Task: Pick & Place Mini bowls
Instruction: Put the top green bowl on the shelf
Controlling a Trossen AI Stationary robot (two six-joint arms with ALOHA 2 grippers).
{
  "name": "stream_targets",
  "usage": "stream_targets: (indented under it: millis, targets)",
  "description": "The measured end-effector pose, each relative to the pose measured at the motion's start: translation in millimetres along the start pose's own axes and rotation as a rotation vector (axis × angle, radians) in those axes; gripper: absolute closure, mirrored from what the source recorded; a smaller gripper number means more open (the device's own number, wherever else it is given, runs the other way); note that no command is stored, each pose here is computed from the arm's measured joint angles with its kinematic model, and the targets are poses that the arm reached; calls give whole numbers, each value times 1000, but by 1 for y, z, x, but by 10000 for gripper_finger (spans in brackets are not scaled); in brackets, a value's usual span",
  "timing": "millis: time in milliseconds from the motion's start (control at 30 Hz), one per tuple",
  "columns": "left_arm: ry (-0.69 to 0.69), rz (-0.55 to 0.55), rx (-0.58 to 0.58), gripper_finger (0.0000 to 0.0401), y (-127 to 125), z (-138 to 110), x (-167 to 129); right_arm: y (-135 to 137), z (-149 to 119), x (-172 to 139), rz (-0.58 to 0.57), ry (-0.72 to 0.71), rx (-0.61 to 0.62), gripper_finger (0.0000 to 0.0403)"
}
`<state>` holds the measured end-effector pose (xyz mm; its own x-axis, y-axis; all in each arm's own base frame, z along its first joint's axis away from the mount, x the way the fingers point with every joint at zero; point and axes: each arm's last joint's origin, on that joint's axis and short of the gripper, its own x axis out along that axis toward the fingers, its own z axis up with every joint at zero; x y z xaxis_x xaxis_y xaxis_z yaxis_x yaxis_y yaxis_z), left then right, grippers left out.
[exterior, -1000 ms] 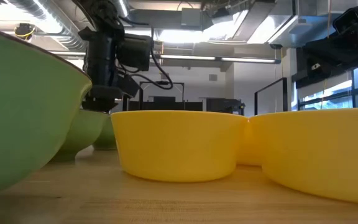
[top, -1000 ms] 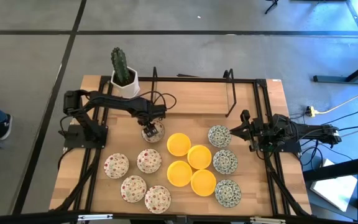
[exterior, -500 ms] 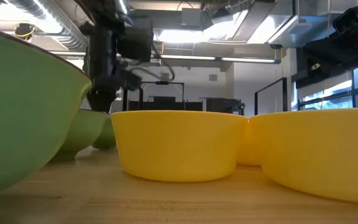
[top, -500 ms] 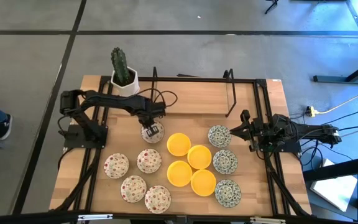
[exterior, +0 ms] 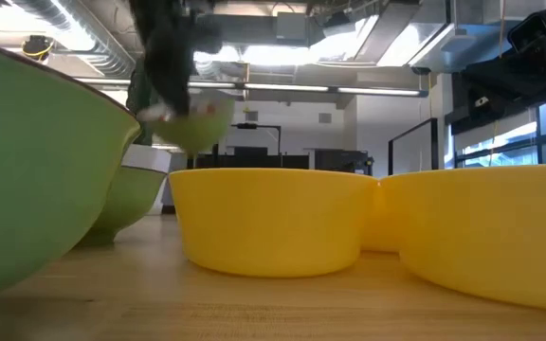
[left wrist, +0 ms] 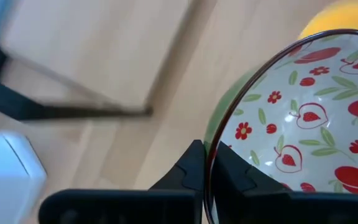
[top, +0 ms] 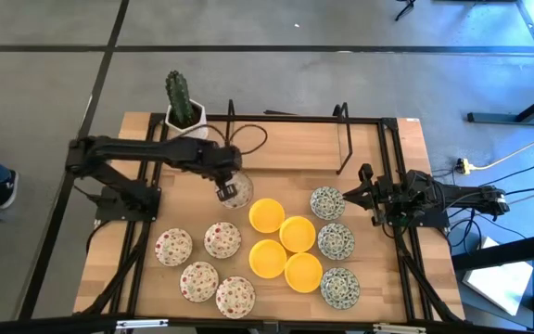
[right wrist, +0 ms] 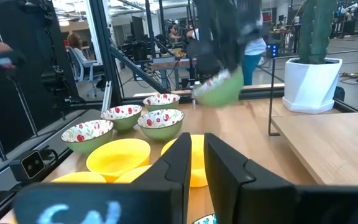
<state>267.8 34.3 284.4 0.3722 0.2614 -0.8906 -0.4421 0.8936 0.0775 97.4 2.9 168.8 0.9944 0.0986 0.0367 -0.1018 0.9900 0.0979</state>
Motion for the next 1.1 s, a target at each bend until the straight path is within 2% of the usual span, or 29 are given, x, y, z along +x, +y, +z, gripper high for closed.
stream_targets:
  millis: [267,367,467,633,733,900,1100]
  targets:
    - [-348,117,-29,395,2,42,-74,0,0,0,0,1,-4,357]
    - [-415,148,-15,395,11,66,-87,0,0,0,0,1,-4,357]
    - [-436,174,-19,395,27,93,-88,0,0,0,0,2,-3,357]
    - [-398,143,22,395,59,137,-64,0,0,0,0,2,1,357]
    - [-328,85,102,395,80,156,-40,0,0,0,0,2,1,357]
    - [-162,37,210,394,114,168,-4,0,0,0,0,2,0,357]
    - [-26,-9,187,395,142,171,38,0,0,0,0,2,0,357]
